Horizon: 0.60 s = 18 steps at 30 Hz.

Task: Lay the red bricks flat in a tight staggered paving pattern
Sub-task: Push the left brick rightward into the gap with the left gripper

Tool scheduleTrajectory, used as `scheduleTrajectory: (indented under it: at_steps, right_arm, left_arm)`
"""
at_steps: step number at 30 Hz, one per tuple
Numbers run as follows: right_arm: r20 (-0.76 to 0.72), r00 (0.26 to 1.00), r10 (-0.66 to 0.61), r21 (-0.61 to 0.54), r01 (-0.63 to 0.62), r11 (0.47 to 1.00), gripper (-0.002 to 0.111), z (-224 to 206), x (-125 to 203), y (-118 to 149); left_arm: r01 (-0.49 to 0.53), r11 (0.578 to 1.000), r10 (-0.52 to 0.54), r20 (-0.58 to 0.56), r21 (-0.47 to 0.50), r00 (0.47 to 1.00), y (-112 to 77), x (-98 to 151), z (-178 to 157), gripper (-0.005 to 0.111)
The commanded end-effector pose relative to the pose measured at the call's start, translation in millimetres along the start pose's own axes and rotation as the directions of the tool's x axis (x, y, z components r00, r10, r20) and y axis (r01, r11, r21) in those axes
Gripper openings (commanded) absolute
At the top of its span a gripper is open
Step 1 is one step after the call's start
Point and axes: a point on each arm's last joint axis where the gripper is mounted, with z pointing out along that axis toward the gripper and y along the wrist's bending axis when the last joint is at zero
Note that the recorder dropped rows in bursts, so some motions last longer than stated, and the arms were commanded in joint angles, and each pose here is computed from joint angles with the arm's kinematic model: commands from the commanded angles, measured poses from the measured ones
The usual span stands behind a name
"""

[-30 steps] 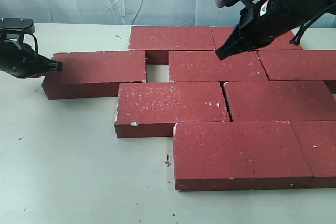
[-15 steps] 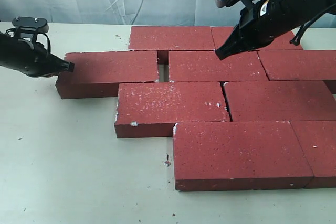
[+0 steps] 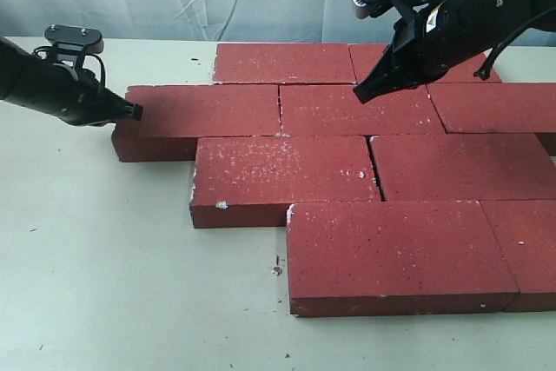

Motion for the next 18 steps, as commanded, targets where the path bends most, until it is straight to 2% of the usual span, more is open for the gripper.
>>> scheduleTrajectory:
  at_steps: [1,5,10,15,18]
  right_arm:
    - [0.009,1.0,-0.007,0.005,0.007,1.0,-0.001,0.6,0.4,-0.5]
    - [0.009,1.0,-0.007,0.005,0.007,1.0,-0.001,0.6,0.4,-0.5]
    - [0.009,1.0,-0.007,0.005,0.007,1.0,-0.001,0.6,0.4,-0.5]
    - [0.009,1.0,-0.007,0.005,0.007,1.0,-0.001,0.6,0.4,-0.5]
    - [0.009,1.0,-0.008,0.006,0.008,1.0,-0.001,0.6,0.4,-0.5]
  left_arm:
    - [-0.011,1.0,0.012,-0.019,0.025,1.0,-5.6,1.6,10.4,0.0]
    - [-0.042,0.999,0.042,-0.033,0.009,0.999,-2.1,4.4,16.7,0.0]
    - [-0.053,0.999,0.053,-0.019,0.01,0.998,0.2,-0.6,8.6,0.0]
    - [-0.021,1.0,0.021,-0.012,-0.019,1.0,18.4,-0.2,2.7,0.0]
    - [0.048,0.998,-0.048,-0.008,-0.05,0.999,42.3,3.4,-3.3,0.0]
